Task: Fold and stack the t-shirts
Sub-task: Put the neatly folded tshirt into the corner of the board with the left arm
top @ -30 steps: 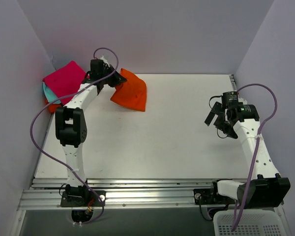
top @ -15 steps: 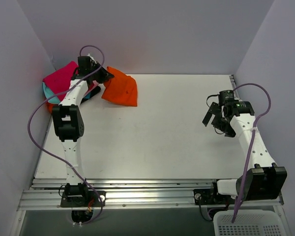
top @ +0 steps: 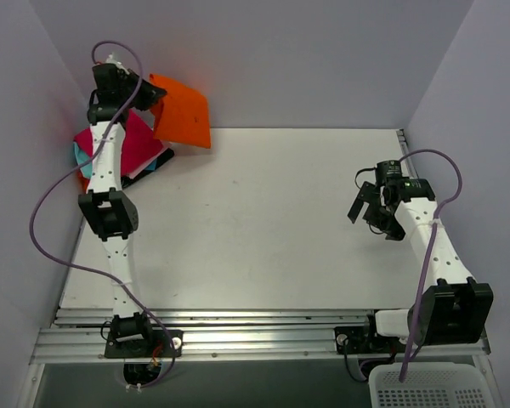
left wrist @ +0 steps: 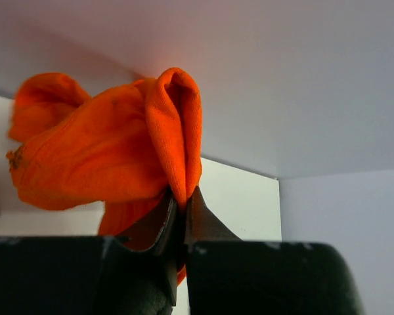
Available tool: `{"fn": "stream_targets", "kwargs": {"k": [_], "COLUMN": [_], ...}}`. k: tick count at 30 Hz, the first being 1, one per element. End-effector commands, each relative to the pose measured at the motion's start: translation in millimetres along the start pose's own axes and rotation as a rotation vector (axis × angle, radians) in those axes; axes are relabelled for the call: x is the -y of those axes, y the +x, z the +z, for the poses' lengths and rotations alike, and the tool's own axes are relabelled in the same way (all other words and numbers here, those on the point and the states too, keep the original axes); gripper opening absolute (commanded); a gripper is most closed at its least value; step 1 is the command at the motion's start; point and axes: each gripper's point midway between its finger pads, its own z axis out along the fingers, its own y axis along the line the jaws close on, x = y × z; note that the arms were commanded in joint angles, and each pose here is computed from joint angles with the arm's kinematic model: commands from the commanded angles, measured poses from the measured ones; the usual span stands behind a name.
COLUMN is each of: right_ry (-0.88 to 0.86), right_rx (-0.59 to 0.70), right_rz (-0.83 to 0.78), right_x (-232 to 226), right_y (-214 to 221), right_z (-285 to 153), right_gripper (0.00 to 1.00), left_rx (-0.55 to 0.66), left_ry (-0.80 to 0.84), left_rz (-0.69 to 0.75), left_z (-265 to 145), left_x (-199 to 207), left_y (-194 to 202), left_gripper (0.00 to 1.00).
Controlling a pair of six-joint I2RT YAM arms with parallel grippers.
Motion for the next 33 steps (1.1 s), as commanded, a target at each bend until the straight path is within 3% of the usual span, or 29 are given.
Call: {"fn": "stream_targets", "kwargs": {"k": [1, 2, 3, 5, 7, 11, 12, 13, 14, 19, 24, 29, 33], "right_ry": [0.003, 0.005, 0.008, 0.013, 0.014, -0.005, -0.007, -0.013, -0.021, -0.030, -0.028, -0.026, -0.024], "right_rx": [-0.015, -0.015, -0.016, -0.027, -0.044, -0.066, -0.073, -0.072, -0.066, -0.066, -0.063, -0.057, -0.034], "right_rz": [-0.024, -0.027, -0.037, -0.045, -0.060, -0.073, -0.076, -0.075, -0.072, -0.080, -0.078, -0.074, -0.070], "right_x": [2.7, 3.1, 3.9, 4.7, 4.5, -2.4, -4.0, -5.7, -8.0, -12.9, -9.2, -3.7, -0.3], "right_y": [2.3, 1.6, 1.4, 2.7, 4.3, 5.1, 5.3, 3.9, 1.1, -2.3, 2.1, 9.5, 8.2], "right_z": [3.9, 4.8, 6.3, 11.8, 17.4, 24.6, 26.1, 26.0, 24.3, 22.2, 19.2, 18.0, 12.6], "right_gripper": [1.00, 1.00, 1.00, 1.00, 1.00, 1.00, 1.00, 1.00, 1.00, 1.00, 1.00, 1.00, 1.00], "left_rx": [0.175, 0.219, 0.263, 0.299, 0.340, 0.388, 0.397, 0.387, 0.371, 0.339, 0.376, 0.442, 0.429], "left_ry": [-0.021, -0.056, -0.052, -0.135, -0.180, -0.365, -0.369, -0.371, -0.379, -0.431, -0.440, -0.390, -0.325], "left_rz": [-0.029, -0.041, -0.027, -0.051, -0.032, -0.191, -0.233, -0.260, -0.288, -0.325, -0.306, -0.253, -0.203], "left_z": [-70.5, -92.1, -117.7, -147.6, -177.3, -222.8, -231.5, -232.4, -231.0, -230.7, -238.8, -250.8, -261.6], "left_x": [-4.5, -24.9, -15.7, -55.6, -65.9, -140.4, -154.7, -163.3, -174.9, -194.6, -183.2, -148.8, -105.8], "left_y": [-88.1, -112.0, -129.1, -148.2, -162.2, -175.0, -179.7, -178.0, -173.1, -156.4, -166.3, -190.9, -186.9], "left_gripper": [0.02, 0.02, 0.02, 0.03, 0.06, 0.10, 0.40, 0.60, 0.96, 0.94, 0.94, 0.94, 0.94]}}
